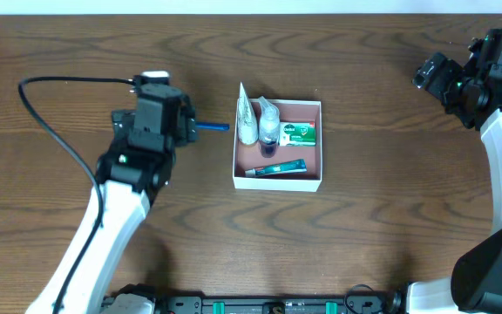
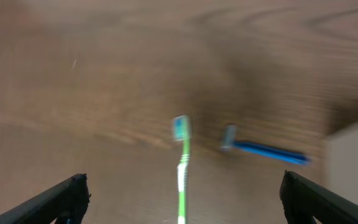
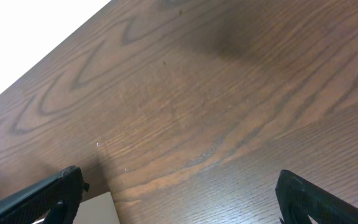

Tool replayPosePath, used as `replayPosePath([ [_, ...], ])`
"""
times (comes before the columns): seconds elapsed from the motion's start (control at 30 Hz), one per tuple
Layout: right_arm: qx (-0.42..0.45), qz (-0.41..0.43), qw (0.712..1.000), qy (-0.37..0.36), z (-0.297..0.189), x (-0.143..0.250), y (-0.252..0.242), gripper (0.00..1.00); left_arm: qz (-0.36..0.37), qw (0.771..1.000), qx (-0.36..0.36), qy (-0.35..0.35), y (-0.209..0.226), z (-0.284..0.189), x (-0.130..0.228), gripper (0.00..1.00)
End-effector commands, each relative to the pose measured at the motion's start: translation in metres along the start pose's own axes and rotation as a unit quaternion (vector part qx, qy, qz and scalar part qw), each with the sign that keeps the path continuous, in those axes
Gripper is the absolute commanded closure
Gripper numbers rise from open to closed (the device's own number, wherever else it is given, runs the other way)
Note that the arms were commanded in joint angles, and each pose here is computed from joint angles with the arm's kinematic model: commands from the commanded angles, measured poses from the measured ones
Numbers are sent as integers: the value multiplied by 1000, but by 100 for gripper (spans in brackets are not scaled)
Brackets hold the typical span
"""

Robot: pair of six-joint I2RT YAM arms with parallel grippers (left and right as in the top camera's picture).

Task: Pack container
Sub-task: 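Move the left gripper to the green toothbrush and grasp it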

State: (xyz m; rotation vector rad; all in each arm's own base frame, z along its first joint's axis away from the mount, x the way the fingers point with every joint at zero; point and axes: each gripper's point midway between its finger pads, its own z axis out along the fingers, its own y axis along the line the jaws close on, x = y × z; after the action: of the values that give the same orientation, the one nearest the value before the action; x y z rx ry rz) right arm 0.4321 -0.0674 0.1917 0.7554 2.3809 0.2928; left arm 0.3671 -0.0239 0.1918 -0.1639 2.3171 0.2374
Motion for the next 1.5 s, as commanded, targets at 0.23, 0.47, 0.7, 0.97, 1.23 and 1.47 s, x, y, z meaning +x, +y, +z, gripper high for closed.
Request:
replayPosePath([
  [0.23, -2, -6, 1000, -16, -9, -9, 2, 1, -57, 981, 28, 182, 0, 72, 78, 2],
  [0.47, -2, -6, 1000, -16, -9, -9, 2, 1, -58, 970, 20, 237, 3, 81, 106, 2],
  [0.7, -2, -6, 1000, -16, -9, -9, 2, 1, -56, 968, 18, 245, 3, 84, 111, 2],
  [0.97, -2, -6, 1000, -16, -9, -9, 2, 1, -76, 966, 6, 245, 16, 98, 112, 1],
  [1.23, -2, -6, 1000, -16, -9, -9, 2, 1, -65, 959, 53, 272, 0, 119, 129, 1],
  [1.47, -2, -6, 1000, -16, -9, -9, 2, 1, -56, 964, 59, 255, -2, 128, 123, 1],
])
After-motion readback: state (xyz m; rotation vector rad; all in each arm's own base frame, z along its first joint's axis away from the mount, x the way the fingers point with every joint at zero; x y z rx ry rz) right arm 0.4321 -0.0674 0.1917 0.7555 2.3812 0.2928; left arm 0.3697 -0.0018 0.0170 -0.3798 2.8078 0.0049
